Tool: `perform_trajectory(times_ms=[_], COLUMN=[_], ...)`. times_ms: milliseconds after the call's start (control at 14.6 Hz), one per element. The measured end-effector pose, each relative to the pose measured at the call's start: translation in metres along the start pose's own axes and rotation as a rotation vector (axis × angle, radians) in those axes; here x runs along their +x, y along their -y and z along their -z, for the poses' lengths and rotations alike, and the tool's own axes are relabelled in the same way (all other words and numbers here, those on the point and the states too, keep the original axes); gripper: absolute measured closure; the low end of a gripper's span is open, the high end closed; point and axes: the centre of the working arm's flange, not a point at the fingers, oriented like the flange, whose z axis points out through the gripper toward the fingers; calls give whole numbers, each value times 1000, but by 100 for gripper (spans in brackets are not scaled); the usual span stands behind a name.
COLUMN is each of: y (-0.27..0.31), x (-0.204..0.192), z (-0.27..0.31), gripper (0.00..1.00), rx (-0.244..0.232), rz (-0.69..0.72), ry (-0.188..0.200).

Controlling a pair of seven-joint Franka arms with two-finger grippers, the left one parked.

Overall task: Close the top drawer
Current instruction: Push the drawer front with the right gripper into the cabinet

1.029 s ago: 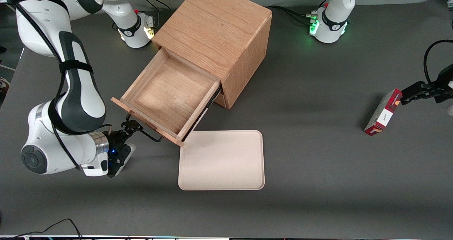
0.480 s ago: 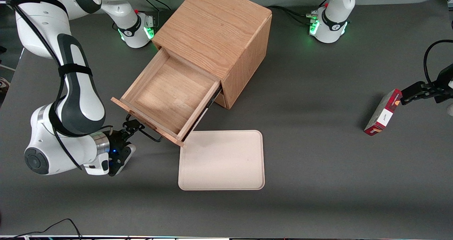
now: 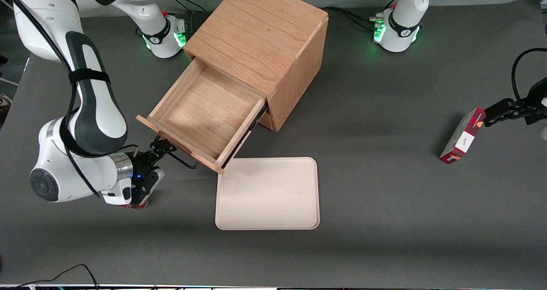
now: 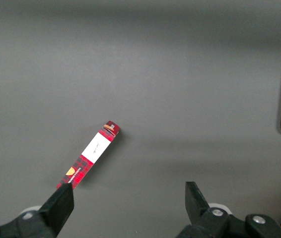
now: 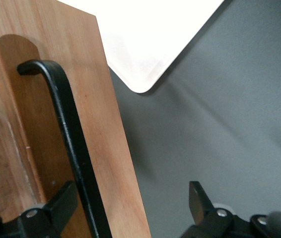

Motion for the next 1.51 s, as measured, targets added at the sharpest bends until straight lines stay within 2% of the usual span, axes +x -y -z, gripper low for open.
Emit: perform_trajectory(times_ms=[206,960,1303,1509], y=[9,39,75,94], x=[-6,-22,-23,-27], z=[-2,-27,-42,-50], gripper=[0,0,0,0], rx=[15,26,25,36], rz=[-21,-111,-144,-161], ry=[-4,-39,-32,-47])
